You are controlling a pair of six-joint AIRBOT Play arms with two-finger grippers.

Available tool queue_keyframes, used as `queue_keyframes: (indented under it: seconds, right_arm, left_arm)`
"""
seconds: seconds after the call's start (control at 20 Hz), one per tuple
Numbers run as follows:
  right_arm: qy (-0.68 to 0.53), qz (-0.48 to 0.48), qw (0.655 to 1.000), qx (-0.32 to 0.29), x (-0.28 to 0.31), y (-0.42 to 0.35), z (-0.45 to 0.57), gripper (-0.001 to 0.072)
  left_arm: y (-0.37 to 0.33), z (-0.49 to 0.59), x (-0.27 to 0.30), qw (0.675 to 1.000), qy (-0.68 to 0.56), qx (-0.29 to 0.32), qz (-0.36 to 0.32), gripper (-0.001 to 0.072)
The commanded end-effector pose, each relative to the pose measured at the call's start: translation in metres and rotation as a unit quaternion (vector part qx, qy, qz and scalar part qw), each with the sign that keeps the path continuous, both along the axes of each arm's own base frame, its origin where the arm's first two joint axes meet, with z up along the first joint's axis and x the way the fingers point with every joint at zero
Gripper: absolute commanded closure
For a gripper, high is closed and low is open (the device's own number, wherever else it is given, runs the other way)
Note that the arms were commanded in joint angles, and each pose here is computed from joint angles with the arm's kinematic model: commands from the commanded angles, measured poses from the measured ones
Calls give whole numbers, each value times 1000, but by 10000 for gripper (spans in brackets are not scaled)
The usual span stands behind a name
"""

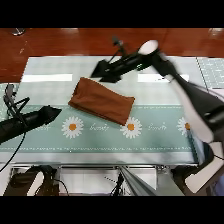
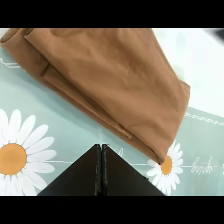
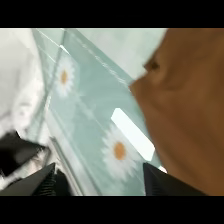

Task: Fold the shirts.

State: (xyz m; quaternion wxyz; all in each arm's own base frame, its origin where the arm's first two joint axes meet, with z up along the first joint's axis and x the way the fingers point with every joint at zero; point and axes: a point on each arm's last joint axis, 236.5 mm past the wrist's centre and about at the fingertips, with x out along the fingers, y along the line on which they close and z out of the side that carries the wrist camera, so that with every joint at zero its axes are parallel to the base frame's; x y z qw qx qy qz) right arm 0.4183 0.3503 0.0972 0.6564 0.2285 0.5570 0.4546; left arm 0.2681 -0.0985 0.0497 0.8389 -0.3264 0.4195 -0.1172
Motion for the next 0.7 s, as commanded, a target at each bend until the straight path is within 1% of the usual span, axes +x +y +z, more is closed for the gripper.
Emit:
queue_keyframes:
  seconds: [0.0,0.05,0.1,0.15,0.2,0.25,0.3,0.35,0.4,0.45,0.55,0.65]
  right_arm:
    - [-47,4,977,-210,-24,-150,14,83]
    - [-71,-50,953,-290,-24,-201,20,83]
    - [-92,-114,929,-339,-26,-240,26,83]
    - [-114,-180,908,-362,-30,-269,30,83]
    - [-129,-240,888,-370,-40,-291,25,85]
    - [-135,-279,876,-370,-56,-304,10,97]
    - [-127,-315,868,-362,-74,-311,-17,97]
    - [-94,-363,863,-338,-92,-310,-49,97]
    - [-52,-400,865,-299,-107,-300,-79,97]
    - [-7,-420,873,-246,-118,-280,-105,97]
    - [49,-424,890,-159,-124,-242,-131,97]
    - [82,-390,909,-120,-122,-215,-143,97]
  left_arm:
    - [2,-1,2,1000,-1,4,2,689]
    - [2,-1,2,1000,-1,4,2,689]
    - [2,-1,2,1000,-1,3,2,689]
    - [2,-1,2,1000,-1,4,2,689]
    - [2,-1,1,1000,-1,4,2,689]
    - [2,-1,1,1000,0,4,2,690]
    - [1,-1,1,1000,-1,4,1,689]
    - [1,-1,1,1000,-2,5,-1,690]
    - [1,-1,1,1000,-4,8,-4,689]
    - [1,-1,1,1000,-4,8,-4,689]
    - [2,-1,2,1000,-11,15,-8,690]
    - [6,2,8,998,-38,39,-19,689]
